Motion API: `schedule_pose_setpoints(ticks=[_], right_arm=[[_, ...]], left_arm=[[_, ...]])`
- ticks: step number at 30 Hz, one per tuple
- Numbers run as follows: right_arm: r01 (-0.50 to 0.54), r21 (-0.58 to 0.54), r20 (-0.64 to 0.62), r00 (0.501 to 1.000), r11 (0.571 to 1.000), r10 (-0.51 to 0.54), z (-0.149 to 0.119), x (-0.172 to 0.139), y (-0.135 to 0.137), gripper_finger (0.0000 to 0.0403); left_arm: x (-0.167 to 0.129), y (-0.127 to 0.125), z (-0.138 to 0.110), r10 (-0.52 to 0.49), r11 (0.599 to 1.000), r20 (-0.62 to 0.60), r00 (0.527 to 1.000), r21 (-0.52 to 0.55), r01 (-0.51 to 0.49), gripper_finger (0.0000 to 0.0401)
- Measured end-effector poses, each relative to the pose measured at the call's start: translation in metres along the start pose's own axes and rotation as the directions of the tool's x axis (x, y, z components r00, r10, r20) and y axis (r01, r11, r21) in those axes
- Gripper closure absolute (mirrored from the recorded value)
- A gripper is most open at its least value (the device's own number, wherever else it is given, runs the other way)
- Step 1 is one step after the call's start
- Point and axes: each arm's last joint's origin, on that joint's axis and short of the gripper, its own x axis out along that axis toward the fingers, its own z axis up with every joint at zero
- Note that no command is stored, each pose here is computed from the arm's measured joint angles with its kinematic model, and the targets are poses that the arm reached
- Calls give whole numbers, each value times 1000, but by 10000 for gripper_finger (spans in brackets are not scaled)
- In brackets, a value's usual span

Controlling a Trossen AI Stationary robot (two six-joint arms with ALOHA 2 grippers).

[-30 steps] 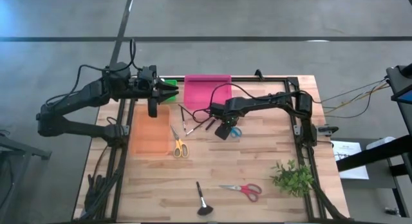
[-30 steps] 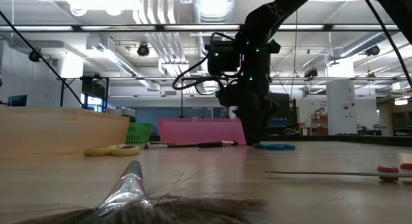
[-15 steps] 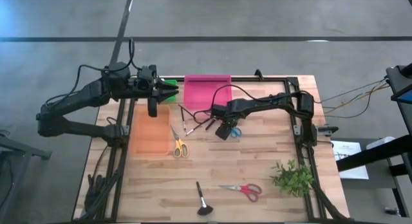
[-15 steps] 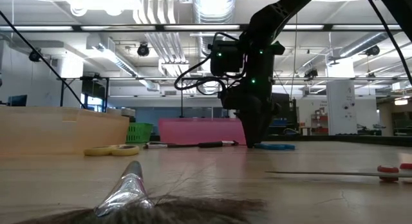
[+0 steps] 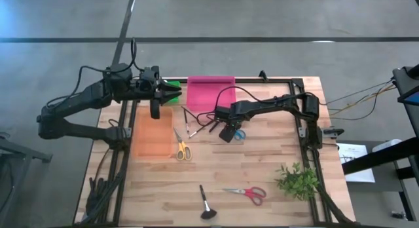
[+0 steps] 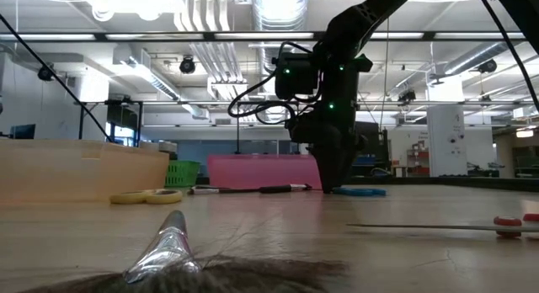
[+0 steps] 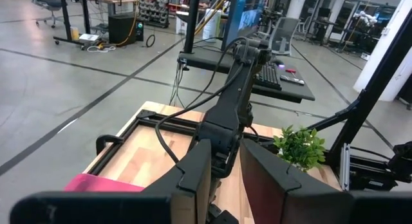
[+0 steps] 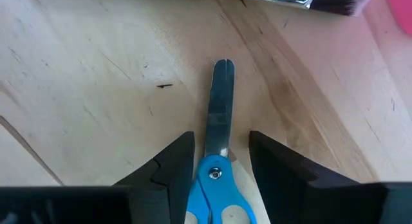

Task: Pick & Place Paint Supplies
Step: Put the blue scissors into the red bin

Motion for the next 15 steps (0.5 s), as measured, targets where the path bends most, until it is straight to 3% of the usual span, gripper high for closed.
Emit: schedule_pose_setpoints(ticks=[15], right_arm=[[-31,-9,7,1000,999,31,1,0,1,376]], left_arm=[[0,0,0,0,1000,0,1000,0,0,309]])
